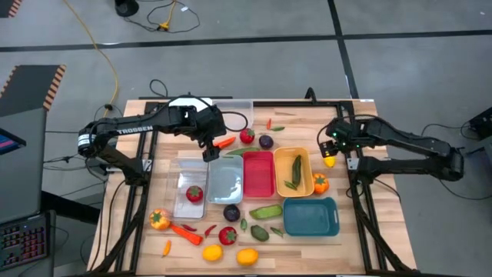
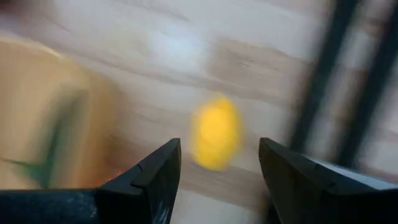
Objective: Sort produce into baskets
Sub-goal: Put the lemon into the blue bin
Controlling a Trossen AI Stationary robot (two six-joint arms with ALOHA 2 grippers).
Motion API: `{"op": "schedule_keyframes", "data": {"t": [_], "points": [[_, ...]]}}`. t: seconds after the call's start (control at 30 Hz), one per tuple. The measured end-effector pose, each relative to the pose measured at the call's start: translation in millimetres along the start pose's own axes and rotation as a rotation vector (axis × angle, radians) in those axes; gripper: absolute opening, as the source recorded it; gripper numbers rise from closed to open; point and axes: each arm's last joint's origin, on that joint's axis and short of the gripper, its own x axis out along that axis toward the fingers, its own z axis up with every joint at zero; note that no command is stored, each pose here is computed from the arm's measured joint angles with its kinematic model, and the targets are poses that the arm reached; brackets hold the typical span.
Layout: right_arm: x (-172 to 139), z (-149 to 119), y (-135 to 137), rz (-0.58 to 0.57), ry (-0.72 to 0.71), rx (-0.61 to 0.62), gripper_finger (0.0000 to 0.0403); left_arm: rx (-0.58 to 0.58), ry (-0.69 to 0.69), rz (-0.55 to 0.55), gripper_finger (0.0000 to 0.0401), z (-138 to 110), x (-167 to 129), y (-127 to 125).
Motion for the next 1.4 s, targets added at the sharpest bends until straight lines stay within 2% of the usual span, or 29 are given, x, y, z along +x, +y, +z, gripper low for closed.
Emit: {"op": "schedule_keyframes", "data": {"t": [0.13,0.4,0.63,0.93,1.4], "points": [[1.6,-0.3,0.1,-0.014,0.005,0.051,0.0239,0.000,0.000,0.000,0.0345,0.0,0.0,0.0],[11.4,7.1,11.1,-0.030,0.013,0.057,0.0238,0.000,-0.004,0.003,0.0345,0.4,0.0,0.1],[17.5,8.6,15.5,-0.045,0.057,-0.066,0.0238,0.000,-0.005,0.003,0.0345,0.5,0.0,0.1],[20.1,11.1,19.0,-0.036,0.050,-0.070,0.0239,0.000,-0.005,0.007,0.0345,0.5,0.0,0.2],[20.0,11.0,19.0,-0.034,0.051,-0.104,0.0285,0.045,0.013,0.019,0.0345,-1.2,0.0,0.5]]}}
